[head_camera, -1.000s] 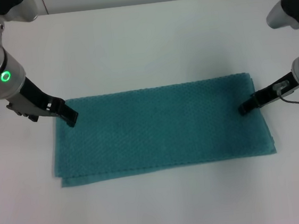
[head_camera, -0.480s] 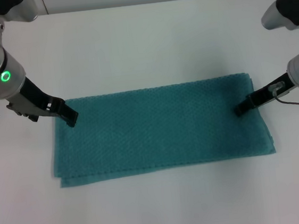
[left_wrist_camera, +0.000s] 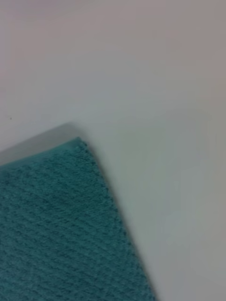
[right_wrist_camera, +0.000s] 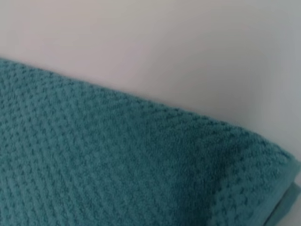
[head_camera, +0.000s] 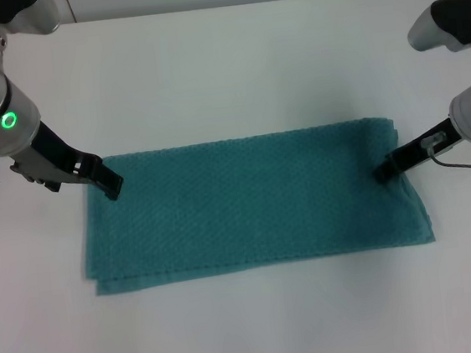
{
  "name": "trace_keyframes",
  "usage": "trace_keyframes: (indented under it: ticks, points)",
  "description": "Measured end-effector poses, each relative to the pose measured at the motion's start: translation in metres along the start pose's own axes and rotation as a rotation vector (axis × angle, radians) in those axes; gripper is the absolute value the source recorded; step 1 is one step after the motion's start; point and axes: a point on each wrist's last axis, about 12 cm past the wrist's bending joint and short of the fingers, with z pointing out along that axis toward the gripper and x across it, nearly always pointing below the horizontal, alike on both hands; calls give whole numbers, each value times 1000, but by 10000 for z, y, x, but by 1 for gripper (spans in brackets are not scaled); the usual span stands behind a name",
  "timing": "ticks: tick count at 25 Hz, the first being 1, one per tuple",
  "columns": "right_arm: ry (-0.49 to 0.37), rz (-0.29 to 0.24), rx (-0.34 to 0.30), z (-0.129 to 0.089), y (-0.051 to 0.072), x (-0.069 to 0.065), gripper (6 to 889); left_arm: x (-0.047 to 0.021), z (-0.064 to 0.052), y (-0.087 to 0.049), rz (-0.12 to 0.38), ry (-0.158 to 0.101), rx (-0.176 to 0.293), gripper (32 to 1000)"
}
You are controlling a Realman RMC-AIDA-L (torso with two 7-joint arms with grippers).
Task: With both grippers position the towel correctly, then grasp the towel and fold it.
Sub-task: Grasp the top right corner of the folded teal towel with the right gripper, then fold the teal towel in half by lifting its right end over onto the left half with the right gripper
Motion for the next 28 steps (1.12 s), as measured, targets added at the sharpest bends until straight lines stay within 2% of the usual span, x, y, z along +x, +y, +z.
trace_keyframes:
  ticks: [10,19,28]
  points:
    - [0,-23,-3,8,-4,19,144,10,7,7,-1,1,0,918]
    - [12,-12,-15,-67,-42,2,118,23,15,20,-4,4,-2,919]
    - [5,61,41,-395,-386,-21,115,31,16,38,-5,7,-9,919]
